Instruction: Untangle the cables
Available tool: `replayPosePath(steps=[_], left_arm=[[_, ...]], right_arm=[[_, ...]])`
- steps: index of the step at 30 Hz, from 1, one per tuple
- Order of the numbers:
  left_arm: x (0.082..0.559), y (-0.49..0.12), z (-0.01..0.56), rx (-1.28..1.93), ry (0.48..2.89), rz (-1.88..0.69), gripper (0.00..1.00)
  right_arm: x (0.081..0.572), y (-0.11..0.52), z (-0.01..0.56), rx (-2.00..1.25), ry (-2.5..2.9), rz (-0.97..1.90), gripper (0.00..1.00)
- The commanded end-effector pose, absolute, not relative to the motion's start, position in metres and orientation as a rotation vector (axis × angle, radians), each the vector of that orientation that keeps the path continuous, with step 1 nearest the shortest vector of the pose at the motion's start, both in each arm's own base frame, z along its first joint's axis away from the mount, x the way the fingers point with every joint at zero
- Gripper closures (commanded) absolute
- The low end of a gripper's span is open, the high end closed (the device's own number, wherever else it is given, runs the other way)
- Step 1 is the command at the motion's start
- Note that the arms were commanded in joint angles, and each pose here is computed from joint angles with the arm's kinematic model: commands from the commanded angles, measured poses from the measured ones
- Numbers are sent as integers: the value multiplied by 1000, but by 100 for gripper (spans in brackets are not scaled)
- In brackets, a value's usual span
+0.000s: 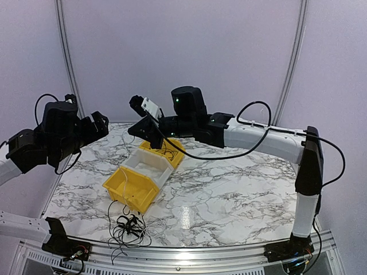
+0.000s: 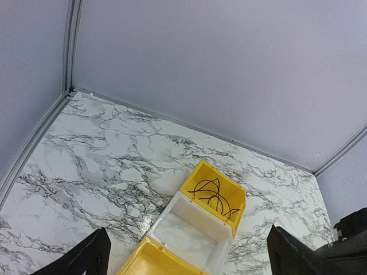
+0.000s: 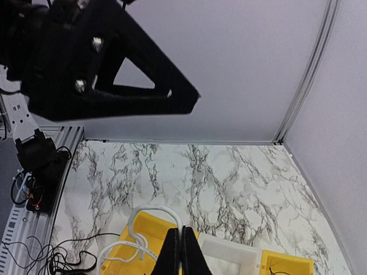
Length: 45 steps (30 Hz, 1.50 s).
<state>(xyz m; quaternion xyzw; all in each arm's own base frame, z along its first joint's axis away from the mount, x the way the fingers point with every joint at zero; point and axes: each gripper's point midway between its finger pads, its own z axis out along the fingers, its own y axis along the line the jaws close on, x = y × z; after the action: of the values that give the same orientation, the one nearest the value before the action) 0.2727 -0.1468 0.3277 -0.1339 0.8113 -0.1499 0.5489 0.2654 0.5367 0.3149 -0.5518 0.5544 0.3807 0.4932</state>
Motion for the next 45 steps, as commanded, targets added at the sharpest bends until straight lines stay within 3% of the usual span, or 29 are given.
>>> replayPosePath(steps=[1, 6, 11, 22, 33, 45], left_arm=[[271, -126, 333, -381, 1880, -323, 1], [278, -119, 345, -329, 1871, -263, 1], [293, -145, 350, -191, 1950, -322, 1], [302, -128, 349, -290, 1913, -228, 1], [299, -132, 381, -196, 1830, -263, 1], [293, -131, 366, -175, 1855, -275, 1]], right_arm=[[262, 536, 388, -1239, 1214, 987, 100], [261, 535, 407, -1220, 1189, 998, 100], [266, 537, 382, -1249, 1237, 968, 100], [274, 547, 374, -1245, 1238, 959, 100], [281, 555, 269, -1371, 1412, 938, 100], [272, 568, 158, -1489, 1602, 931, 100]])
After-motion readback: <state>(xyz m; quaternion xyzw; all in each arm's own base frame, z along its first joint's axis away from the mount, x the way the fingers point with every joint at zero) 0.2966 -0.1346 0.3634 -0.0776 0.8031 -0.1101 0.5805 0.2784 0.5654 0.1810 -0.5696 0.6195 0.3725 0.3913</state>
